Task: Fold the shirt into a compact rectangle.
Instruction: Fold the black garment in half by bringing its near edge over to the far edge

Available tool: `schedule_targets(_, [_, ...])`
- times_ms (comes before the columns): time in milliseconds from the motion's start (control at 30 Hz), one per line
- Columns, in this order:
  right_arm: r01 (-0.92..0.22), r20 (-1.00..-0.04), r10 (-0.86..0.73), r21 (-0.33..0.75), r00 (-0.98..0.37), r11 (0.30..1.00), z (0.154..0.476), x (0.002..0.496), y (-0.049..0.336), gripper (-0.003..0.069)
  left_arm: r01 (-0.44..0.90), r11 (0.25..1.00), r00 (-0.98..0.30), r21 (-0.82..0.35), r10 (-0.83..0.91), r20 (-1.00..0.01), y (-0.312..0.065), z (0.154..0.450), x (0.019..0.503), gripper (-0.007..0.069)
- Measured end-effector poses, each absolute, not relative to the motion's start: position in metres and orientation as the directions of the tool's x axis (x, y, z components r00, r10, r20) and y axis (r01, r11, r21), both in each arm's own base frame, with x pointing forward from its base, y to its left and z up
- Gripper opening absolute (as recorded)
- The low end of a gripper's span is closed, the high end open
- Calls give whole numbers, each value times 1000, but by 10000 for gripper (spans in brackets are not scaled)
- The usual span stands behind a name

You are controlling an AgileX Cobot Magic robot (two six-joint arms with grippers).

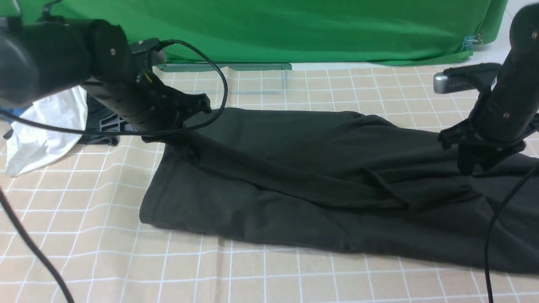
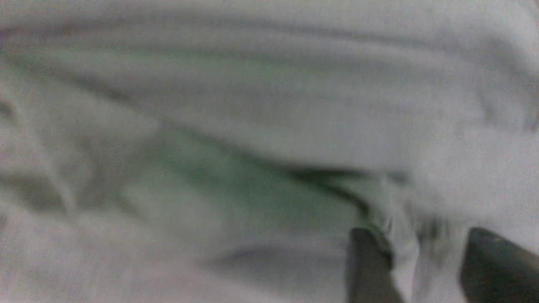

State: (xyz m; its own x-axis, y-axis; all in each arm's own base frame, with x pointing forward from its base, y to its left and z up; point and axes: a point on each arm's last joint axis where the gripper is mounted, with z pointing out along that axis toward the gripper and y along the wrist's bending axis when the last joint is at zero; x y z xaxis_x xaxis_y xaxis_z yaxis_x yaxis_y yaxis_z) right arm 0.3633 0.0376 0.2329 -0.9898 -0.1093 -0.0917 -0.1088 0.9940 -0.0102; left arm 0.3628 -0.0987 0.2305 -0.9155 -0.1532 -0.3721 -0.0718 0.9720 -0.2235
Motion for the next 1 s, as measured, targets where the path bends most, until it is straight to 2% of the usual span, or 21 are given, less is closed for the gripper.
schedule_targets(33, [-111,-77,-110,9,-991,994,238,359,40,405,-76,972,-919,-221,-154,-363,-98,230,364,34])
schedule_targets(133, [-156,-80,-149,87,-986,984,246,344,53,433,-87,972,-925,-216,-160,-346,-95,230,364,34])
schedule_targets(267, [-227,-70,-219,149,-973,962,232,326,80,441,-97,973,-931,-208,-163,-327,-92,228,364,34])
schedule_targets(433, [-265,-107,-251,145,-962,953,197,316,101,442,-95,975,-933,-203,-158,-323,-92,228,363,34])
schedule_targets(667, [-254,-177,-229,136,-957,958,176,327,109,435,-91,976,-937,-198,-151,-316,-92,228,362,34])
schedule_targets(733, [-253,-200,-224,134,-954,958,175,329,109,402,-86,977,-938,-196,-146,-314,-92,228,362,34])
schedule_targets(767, [-254,-219,-221,132,-950,958,176,331,109,359,-85,977,-939,-195,-144,-313,-92,228,362,34])
schedule_targets(800, [-254,-219,-221,132,-950,958,176,331,109,359,-85,977,-939,-195,-144,-313,-92,228,362,34])
schedule_targets(833, [-259,-254,-223,121,-941,958,176,334,109,255,-83,978,-940,-193,-142,-311,-92,228,362,34])
schedule_targets(933, [-273,-296,-235,96,-926,957,177,339,108,112,-82,978,-940,-192,-140,-312,-92,228,362,34])
schedule_targets(1000, [-282,-307,-244,86,-920,956,177,339,108,56,-82,978,-940,-192,-140,-312,-92,228,362,34])
